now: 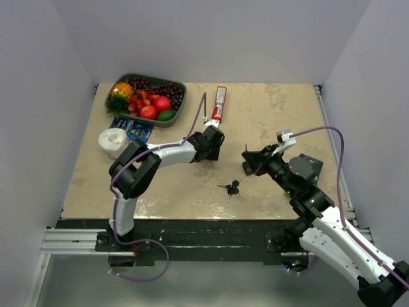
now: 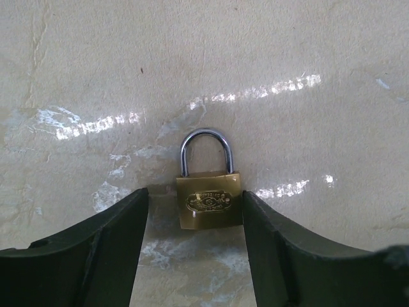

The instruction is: Unlock with the key

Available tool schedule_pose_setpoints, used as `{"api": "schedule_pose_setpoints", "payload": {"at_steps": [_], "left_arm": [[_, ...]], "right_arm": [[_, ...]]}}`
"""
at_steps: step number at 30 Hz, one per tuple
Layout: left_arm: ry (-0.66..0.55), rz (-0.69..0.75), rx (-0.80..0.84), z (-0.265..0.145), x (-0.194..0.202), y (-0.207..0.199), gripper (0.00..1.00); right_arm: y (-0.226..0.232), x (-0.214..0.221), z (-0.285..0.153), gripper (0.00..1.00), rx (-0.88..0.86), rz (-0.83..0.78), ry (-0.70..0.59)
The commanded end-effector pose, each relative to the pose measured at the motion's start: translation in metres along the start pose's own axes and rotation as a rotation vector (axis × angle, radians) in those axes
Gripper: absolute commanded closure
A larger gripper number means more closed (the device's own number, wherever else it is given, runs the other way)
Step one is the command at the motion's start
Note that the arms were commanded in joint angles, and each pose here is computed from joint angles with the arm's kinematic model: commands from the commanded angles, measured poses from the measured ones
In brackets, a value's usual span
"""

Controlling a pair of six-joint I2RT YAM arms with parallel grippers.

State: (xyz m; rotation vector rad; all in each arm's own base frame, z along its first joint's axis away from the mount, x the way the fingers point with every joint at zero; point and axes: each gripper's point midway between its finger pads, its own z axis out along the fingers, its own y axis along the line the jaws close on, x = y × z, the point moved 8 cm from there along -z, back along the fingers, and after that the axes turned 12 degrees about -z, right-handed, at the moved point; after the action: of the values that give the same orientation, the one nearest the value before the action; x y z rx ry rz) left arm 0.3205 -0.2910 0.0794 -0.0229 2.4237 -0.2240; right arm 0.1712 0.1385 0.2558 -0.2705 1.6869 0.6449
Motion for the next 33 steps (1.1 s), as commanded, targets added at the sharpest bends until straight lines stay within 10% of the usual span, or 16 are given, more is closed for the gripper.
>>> {"api": "schedule_pose_setpoints", "payload": {"at_steps": [1, 14, 23, 33], "left_arm": [[0.126, 0.082, -0.123, 0.007, 0.033, 0.021, 0.37], [0.161, 0.11, -0.044, 0.013, 0.036, 0.012, 0.47], [0.17, 0.054, -0.001, 0.018, 0.039, 0.014, 1.0], [0.023, -0.313, 0.32, -0.021, 0.001, -0.007, 1.0]], "right_arm": [[0.002, -0.006, 0.002, 1.0, -0.016, 0.019, -0.05], [0.004, -0.001, 0.004, 1.0, -0.041, 0.026, -0.033], [0.003, 0.004, 0.005, 1.0, -0.042, 0.012, -0.02], [0.005, 0.029, 0.022, 1.0, -0.101, 0.013, 0.037]]}}
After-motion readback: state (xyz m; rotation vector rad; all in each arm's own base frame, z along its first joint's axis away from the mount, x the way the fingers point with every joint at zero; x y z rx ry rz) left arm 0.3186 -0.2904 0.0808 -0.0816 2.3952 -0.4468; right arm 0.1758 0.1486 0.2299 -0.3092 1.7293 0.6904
